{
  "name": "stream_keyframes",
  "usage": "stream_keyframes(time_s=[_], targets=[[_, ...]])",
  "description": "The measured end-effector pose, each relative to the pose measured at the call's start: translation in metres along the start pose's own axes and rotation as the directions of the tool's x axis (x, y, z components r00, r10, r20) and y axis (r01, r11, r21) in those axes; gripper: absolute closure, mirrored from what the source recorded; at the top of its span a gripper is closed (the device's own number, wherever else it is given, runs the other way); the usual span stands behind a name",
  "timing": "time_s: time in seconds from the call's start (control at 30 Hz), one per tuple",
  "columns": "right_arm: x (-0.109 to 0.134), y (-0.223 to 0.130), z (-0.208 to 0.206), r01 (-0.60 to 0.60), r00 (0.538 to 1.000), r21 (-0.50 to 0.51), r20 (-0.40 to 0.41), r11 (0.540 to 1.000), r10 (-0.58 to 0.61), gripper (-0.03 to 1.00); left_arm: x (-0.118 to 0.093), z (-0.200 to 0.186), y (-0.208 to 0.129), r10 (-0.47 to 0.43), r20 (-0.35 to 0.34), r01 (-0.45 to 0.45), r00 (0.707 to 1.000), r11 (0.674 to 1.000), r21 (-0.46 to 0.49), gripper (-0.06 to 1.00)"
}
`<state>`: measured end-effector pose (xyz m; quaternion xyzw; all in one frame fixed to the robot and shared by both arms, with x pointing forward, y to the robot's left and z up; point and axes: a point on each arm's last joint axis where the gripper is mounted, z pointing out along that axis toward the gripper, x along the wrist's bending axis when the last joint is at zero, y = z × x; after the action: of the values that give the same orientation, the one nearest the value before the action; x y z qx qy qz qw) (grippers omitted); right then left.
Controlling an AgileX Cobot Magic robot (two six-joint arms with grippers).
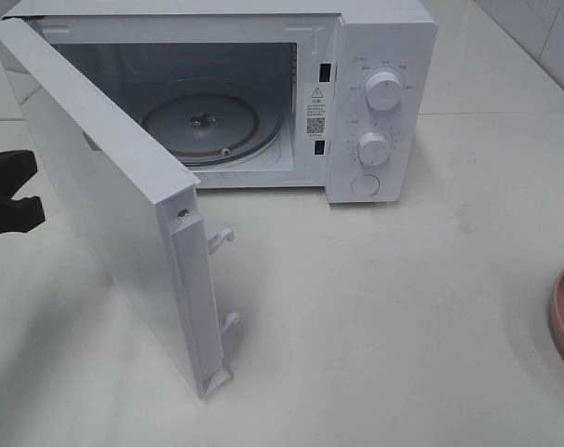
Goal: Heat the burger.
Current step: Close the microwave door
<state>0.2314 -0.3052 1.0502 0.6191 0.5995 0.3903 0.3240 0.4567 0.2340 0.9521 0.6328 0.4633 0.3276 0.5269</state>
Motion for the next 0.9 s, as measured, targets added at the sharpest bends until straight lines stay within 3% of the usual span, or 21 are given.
stream_keyframes(time_s=[0.37, 0.6, 0.9], targets=[[0.0, 0.0, 0.0, 0.0, 1.0, 0.0, 0.0, 1.0, 0.0, 0.21, -0.026, 0.013, -0.002, -0.004, -0.01, 0.004, 1.0, 1.0, -0.02, 0.94], [0.0, 0.0, 0.0, 0.0, 1.0, 0.0, 0.0, 1.0, 0.0, 0.21, -0.054, 0.037, 0.004, 0.015, 0.059, -0.013, 0.998, 0.999, -0.035, 0.94], [0.0, 0.0, 0.0, 0.0, 1.0, 0.0, 0.0, 1.0, 0.0, 0.21, -0.077, 0.063, 0.01, -0.021, 0.076, 0.024, 0.997, 0.999, -0.038, 0.94]])
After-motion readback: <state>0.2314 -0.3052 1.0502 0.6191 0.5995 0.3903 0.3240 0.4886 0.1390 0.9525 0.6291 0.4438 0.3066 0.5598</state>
